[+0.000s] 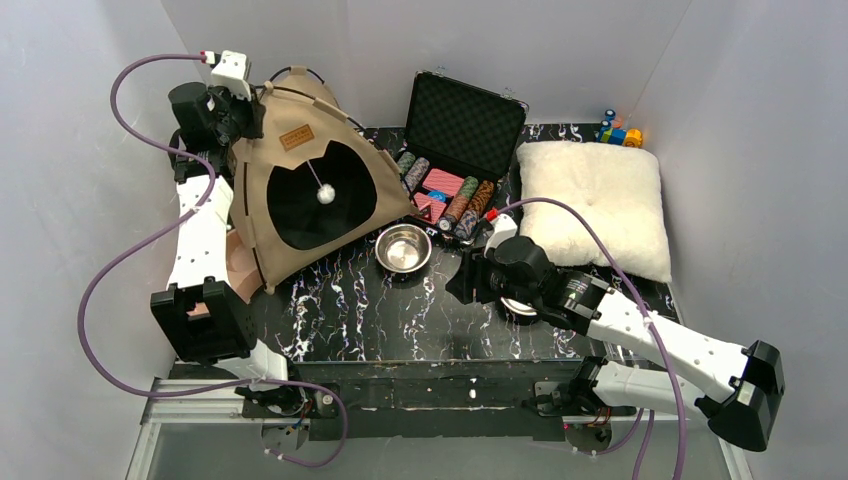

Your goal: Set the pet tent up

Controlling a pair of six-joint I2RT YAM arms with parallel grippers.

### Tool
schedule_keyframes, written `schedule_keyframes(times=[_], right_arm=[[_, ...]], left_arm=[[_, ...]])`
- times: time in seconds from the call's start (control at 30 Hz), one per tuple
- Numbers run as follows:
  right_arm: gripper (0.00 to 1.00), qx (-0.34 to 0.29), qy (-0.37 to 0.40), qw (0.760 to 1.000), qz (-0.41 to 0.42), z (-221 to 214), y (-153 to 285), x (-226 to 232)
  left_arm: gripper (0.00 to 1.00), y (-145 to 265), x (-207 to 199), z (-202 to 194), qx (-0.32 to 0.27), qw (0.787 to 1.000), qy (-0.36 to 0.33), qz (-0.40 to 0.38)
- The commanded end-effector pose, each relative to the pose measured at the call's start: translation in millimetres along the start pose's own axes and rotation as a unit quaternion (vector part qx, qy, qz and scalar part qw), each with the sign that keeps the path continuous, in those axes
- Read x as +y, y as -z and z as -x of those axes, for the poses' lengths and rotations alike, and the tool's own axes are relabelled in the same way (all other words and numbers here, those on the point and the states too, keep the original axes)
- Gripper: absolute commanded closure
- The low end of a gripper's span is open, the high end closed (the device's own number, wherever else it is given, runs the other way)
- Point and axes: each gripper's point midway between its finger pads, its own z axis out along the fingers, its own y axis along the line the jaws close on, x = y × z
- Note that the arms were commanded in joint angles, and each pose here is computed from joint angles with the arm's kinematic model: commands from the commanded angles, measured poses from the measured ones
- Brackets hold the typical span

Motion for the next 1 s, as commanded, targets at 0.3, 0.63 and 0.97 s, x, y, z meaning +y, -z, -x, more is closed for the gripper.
schedule_keyframes(times=[0.3, 0.63, 0.97], right_arm=[[0.23, -0.018, 0.005, 0.985, -0.174, 41.2, 18.6, -61.4], [0.22, -0.002, -0.018, 0.915, -0.403, 80.3, 56.9, -169.6], [0.22, 0.026, 0.001, 0.869, -0.494, 103.7, 30.0, -249.3]], left_arm=[[0.02, 49.5, -10.3, 46.2, -0.041, 0.999, 0.023, 0.014], [0.02, 126.6, 4.7, 19.8, -0.018, 0.974, 0.144, 0.172], [0.02, 141.8, -18.9, -41.6, -0.008, 0.975, 0.154, 0.161]])
